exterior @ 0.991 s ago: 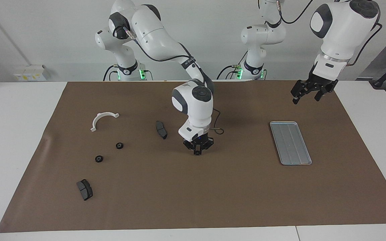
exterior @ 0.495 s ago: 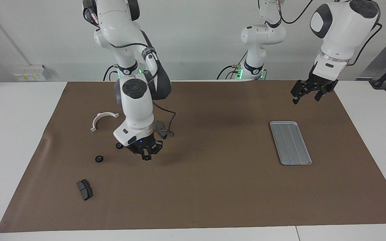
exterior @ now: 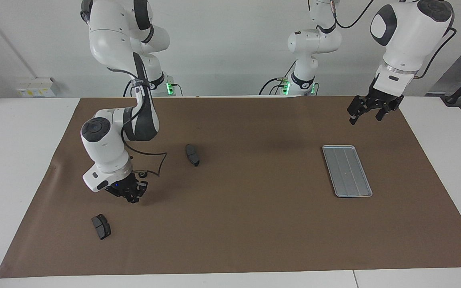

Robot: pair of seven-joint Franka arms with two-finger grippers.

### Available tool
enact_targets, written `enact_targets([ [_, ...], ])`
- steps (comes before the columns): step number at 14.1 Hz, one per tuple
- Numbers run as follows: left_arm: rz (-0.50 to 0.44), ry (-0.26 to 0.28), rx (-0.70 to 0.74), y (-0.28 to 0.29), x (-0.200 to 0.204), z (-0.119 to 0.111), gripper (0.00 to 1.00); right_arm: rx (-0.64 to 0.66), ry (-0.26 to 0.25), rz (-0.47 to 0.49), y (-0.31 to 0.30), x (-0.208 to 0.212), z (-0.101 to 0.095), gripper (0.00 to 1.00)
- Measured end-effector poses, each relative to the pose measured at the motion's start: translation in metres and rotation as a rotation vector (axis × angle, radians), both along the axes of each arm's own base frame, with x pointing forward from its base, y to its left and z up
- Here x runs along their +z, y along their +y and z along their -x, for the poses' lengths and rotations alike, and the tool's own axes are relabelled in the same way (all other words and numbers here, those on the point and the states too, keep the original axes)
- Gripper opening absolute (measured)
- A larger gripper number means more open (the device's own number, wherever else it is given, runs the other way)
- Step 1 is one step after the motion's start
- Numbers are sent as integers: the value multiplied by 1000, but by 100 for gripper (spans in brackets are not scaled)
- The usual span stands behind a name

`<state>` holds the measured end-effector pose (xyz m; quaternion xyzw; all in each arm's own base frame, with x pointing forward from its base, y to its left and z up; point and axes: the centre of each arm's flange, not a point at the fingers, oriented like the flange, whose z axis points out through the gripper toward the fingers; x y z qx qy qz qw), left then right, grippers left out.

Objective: Place bearing gear from tray to pile

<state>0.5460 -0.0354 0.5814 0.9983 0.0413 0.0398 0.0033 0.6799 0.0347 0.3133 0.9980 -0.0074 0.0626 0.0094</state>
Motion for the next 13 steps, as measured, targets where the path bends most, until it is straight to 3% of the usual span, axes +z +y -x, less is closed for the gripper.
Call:
enact_targets([
  [5,0,0,0,0,0,0,100,5,13,1,2,-20,4,24],
  [7,0,0,0,0,0,0,100,4,13,0,2,-21,5,40],
  [9,0,0,0,0,0,0,100,5,-4,-1,2,-15,3,63],
  [12,0,0,0,0,0,0,100,4,-51,-7,2,17,1,95],
  [13,0,0,0,0,0,0,100,2,-60,-9,1,35,2,100],
])
